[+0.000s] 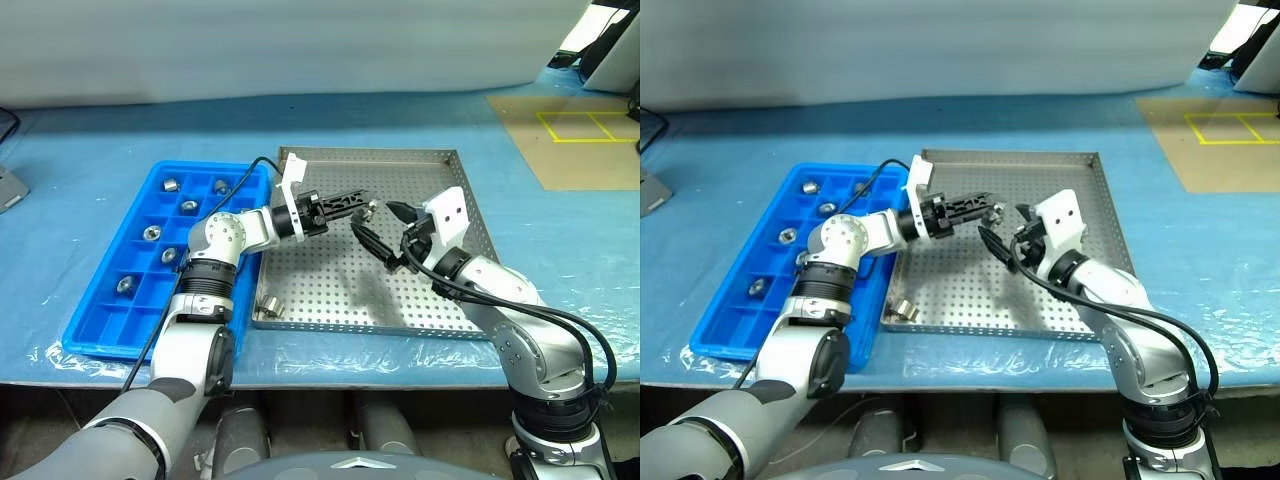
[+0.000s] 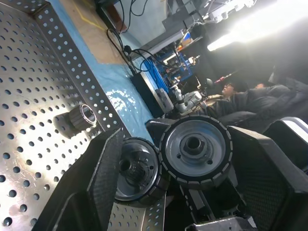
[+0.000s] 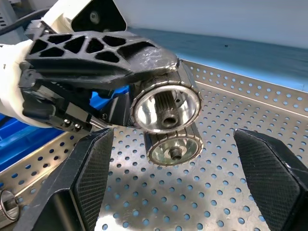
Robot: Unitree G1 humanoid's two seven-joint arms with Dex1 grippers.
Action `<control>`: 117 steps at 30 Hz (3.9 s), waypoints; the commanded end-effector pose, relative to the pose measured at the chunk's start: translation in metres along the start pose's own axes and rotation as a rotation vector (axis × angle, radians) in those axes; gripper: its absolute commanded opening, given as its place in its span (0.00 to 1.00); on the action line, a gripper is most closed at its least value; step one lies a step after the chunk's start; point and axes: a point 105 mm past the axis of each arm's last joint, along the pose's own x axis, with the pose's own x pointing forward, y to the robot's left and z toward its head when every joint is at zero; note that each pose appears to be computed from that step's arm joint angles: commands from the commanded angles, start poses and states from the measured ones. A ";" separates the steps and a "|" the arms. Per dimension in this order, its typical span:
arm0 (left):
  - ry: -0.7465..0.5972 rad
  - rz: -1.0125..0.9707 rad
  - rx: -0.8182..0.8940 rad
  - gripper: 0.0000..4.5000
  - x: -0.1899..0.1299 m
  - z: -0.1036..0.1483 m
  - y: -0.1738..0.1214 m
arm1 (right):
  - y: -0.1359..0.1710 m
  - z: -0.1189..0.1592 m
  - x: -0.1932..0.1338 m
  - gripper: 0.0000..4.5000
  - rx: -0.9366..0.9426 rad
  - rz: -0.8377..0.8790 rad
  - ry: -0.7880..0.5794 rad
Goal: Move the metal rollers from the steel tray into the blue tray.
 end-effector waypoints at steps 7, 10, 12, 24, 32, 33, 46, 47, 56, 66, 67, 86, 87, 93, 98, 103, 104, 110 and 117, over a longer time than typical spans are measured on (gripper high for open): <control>0.068 -0.045 0.065 0.70 0.007 -0.004 -0.011 | -0.002 0.025 -0.006 0.65 -0.018 -0.014 -0.102; 0.067 -0.045 0.064 0.70 0.007 -0.004 -0.010 | 0.000 0.026 -0.007 0.44 -0.017 -0.013 -0.100; 0.065 -0.044 0.062 0.70 0.007 -0.004 -0.010 | -0.001 0.025 -0.008 0.36 -0.021 -0.021 -0.091; -0.021 0.040 0.131 0.70 -0.003 0.020 -0.001 | 0.002 0.032 -0.008 0.36 -0.026 0.002 -0.118; -0.208 -0.029 0.171 0.70 -0.018 0.074 -0.032 | -0.018 -0.039 0.052 0.36 -0.003 -0.006 -0.050; -0.210 -0.036 0.167 0.70 -0.018 0.074 -0.034 | -0.017 -0.040 0.053 0.36 -0.010 0.000 -0.053; -0.120 0.127 0.231 0.70 -0.020 0.050 -0.004 | -0.019 -0.039 0.056 0.36 0.011 -0.005 -0.076; -0.130 0.161 0.240 0.70 -0.024 0.052 0.004 | -0.020 -0.036 0.055 0.36 0.035 -0.010 -0.091; -0.152 0.117 0.488 0.70 -0.028 0.047 0.002 | -0.022 0.017 0.038 0.36 0.357 0.078 -0.272; -0.162 0.108 0.723 0.70 -0.031 0.051 -0.005 | -0.023 0.011 0.037 0.36 0.374 0.068 -0.216; -0.151 0.107 0.731 0.70 -0.031 0.049 -0.004 | -0.024 0.012 0.038 0.36 0.386 0.060 -0.224; -0.072 0.195 0.941 0.70 -0.011 0.042 0.011 | -0.027 0.039 0.041 0.36 0.468 0.067 -0.280; -0.067 0.191 0.954 0.70 -0.009 0.039 0.010 | -0.027 0.038 0.041 0.36 0.466 0.068 -0.275; -0.056 0.149 0.914 0.70 -0.002 0.030 0.006 | -0.023 0.031 0.043 0.36 0.451 0.070 -0.249; 0.002 0.113 0.893 0.70 0.003 0.014 0.007 | -0.018 0.042 0.045 0.36 0.457 0.091 -0.282; 0.005 0.142 0.896 0.70 0.006 0.015 0.013 | -0.013 0.048 0.047 0.36 0.460 0.113 -0.296; 0.008 0.151 0.898 0.70 0.006 0.016 0.014 | -0.012 0.048 0.047 0.36 0.460 0.114 -0.295; 0.002 0.195 0.877 0.56 0.005 0.021 0.020 | -0.013 0.046 0.046 0.36 0.456 0.107 -0.291; -0.016 0.243 0.903 0.35 0.007 0.030 0.022 | -0.014 0.042 0.047 0.36 0.439 0.100 -0.275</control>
